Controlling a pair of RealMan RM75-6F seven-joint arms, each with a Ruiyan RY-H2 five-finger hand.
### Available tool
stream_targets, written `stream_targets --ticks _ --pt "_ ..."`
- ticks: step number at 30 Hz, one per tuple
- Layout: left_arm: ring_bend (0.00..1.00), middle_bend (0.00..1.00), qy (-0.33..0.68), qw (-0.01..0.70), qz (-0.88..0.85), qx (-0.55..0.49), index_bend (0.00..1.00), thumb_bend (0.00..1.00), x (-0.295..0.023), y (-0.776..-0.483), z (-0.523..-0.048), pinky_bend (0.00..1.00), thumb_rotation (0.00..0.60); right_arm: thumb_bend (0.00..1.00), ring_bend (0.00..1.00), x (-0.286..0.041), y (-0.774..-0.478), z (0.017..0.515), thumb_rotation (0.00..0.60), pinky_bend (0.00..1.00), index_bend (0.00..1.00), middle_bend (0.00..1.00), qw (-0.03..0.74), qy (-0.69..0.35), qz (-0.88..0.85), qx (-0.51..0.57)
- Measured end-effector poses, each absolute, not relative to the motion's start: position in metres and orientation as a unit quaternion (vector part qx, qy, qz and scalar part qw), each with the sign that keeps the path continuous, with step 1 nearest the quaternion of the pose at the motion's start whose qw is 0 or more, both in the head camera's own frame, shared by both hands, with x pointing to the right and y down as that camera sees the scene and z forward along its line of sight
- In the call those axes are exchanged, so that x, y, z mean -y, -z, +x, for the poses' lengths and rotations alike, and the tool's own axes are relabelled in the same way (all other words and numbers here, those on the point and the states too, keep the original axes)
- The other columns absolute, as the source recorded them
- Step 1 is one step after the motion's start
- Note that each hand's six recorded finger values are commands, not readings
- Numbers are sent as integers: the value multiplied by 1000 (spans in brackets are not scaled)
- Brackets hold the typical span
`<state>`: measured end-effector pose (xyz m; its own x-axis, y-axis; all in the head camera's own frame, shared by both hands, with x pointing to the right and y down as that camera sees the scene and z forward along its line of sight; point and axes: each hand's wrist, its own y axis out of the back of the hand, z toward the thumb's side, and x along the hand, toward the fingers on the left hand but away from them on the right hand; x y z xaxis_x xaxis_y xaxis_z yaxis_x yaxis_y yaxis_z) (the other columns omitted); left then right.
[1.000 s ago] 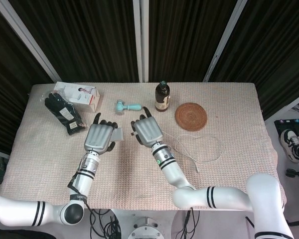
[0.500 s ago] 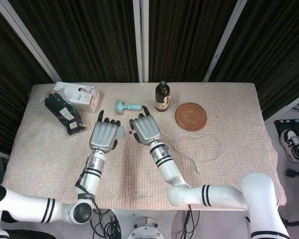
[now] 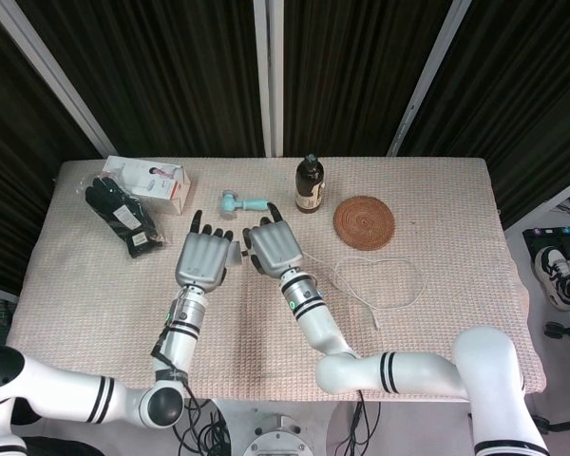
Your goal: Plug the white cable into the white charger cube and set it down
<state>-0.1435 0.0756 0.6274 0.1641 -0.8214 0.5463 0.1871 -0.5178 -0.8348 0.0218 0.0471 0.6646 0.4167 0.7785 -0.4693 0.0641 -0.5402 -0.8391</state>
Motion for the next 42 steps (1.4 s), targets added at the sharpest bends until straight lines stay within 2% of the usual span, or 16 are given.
stream_targets --ticks 42 --pt "256 463 615 465 -596 -226 429 346 -77 -638 -129 52 600 372 302 -48 -672 11 600 55 637 538 372 -470 -750 279"
